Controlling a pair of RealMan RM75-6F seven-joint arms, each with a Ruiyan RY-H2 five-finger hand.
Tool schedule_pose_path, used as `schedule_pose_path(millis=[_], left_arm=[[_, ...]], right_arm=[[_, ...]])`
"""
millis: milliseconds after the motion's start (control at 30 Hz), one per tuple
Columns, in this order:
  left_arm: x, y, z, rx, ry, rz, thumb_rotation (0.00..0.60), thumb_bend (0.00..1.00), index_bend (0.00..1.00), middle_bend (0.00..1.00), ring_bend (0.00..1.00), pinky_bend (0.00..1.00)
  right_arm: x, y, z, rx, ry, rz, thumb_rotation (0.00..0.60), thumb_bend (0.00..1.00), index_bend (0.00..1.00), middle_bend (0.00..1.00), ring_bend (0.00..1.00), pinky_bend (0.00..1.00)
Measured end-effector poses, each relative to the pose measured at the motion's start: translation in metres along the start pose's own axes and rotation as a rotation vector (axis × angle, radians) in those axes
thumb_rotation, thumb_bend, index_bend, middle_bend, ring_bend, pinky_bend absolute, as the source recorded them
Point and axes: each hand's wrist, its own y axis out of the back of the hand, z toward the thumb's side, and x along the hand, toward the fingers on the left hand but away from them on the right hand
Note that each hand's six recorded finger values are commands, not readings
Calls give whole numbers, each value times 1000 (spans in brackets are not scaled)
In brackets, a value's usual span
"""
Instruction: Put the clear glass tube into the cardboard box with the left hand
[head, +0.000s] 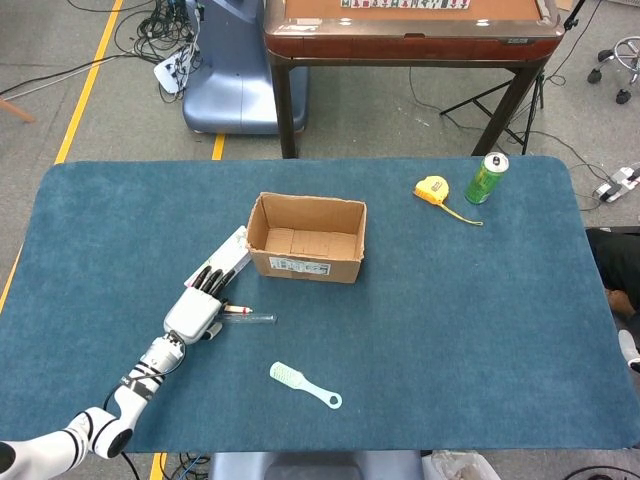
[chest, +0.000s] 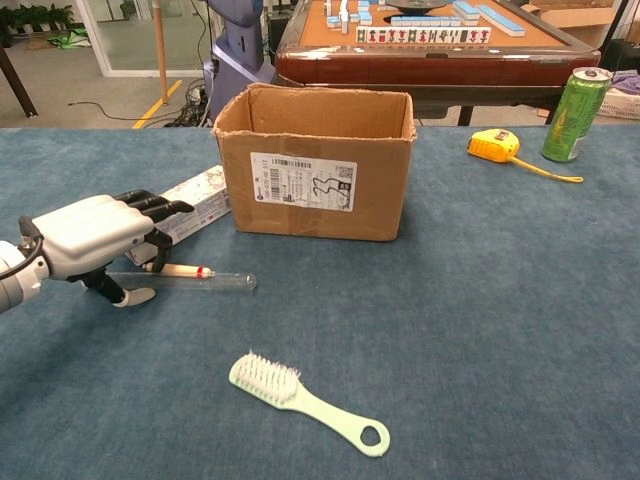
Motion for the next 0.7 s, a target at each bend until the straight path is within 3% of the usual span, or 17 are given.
schedule_pose_path(millis=[433, 700], left_arm=[[-3, 3, -1, 0, -2, 18, 600, 282, 595, 0, 0, 13], [-12, 19, -1, 18, -4, 60, 600, 282, 599, 0, 0, 13]], right_arm=[[1, 2, -1, -4, 0, -4, 600, 361, 559, 495, 422, 510], [1, 1, 0, -5, 1, -3, 600, 361, 559, 494, 422, 510]])
